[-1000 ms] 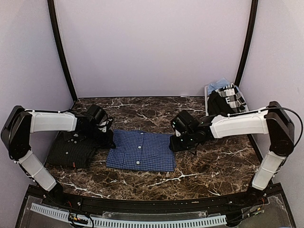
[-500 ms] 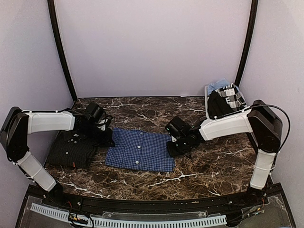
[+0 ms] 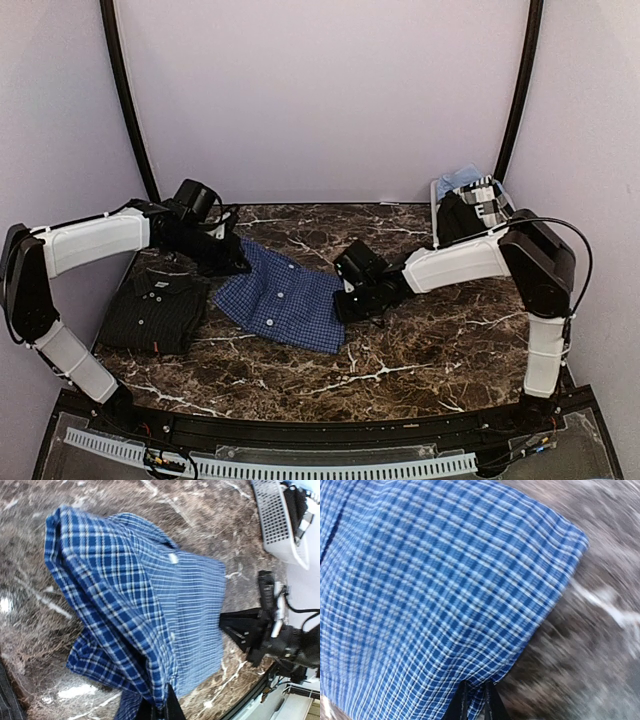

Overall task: Fold and stack the long sleeve shirts
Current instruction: Turn over the square-folded shirt at the center of the board.

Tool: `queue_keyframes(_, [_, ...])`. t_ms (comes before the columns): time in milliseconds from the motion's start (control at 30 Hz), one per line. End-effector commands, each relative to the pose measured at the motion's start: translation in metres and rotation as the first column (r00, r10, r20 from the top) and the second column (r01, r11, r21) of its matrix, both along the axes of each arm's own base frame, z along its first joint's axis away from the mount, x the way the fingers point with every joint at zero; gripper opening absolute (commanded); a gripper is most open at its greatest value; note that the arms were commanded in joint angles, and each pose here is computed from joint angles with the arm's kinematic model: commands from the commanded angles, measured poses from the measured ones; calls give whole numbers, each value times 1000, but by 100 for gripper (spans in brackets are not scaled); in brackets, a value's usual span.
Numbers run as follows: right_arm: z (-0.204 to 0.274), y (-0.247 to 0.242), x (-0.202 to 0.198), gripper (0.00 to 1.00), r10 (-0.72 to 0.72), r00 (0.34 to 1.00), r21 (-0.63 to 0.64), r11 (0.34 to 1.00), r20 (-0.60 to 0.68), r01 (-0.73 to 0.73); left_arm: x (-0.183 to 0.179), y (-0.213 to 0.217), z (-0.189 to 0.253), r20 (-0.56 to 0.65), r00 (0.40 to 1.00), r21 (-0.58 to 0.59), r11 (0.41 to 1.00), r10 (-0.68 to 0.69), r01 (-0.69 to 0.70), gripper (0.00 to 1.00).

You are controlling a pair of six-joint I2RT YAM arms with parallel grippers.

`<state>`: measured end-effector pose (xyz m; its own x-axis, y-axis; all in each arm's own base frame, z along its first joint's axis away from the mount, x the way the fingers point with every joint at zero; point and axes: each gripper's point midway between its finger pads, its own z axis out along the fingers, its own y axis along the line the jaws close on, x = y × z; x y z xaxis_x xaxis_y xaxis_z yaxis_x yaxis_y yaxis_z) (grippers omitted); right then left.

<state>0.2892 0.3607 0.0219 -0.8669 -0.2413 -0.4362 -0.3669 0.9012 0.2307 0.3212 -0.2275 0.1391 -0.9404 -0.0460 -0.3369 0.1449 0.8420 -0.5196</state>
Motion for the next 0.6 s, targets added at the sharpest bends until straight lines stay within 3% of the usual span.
queue_keyframes(0, [-23, 55, -8, 11, 91, 994, 105, 991, -68, -83, 5, -30, 62, 90, 993, -138, 987, -76, 88, 0])
queue_keyframes(133, [-14, 115, 3, 11, 140, 988, 255, 960, -69, -118, 10, -67, 90, 112, 987, -248, 959, -111, 136, 0])
queue_keyframes(300, [12, 185, 9, 15, 230, 970, 527, 835, -75, -157, 14, -120, 112, 104, 987, -410, 899, -123, 155, 0])
queue_keyframes(400, [20, 201, 7, 20, 270, 959, 610, 776, -89, -162, 15, -129, 109, 67, 992, -475, 871, -107, 126, 0])
queue_keyframes(567, [29, 195, 8, 21, 279, 954, 690, 713, -109, -129, 21, -127, 107, 90, 993, -468, 877, -73, 107, 0])
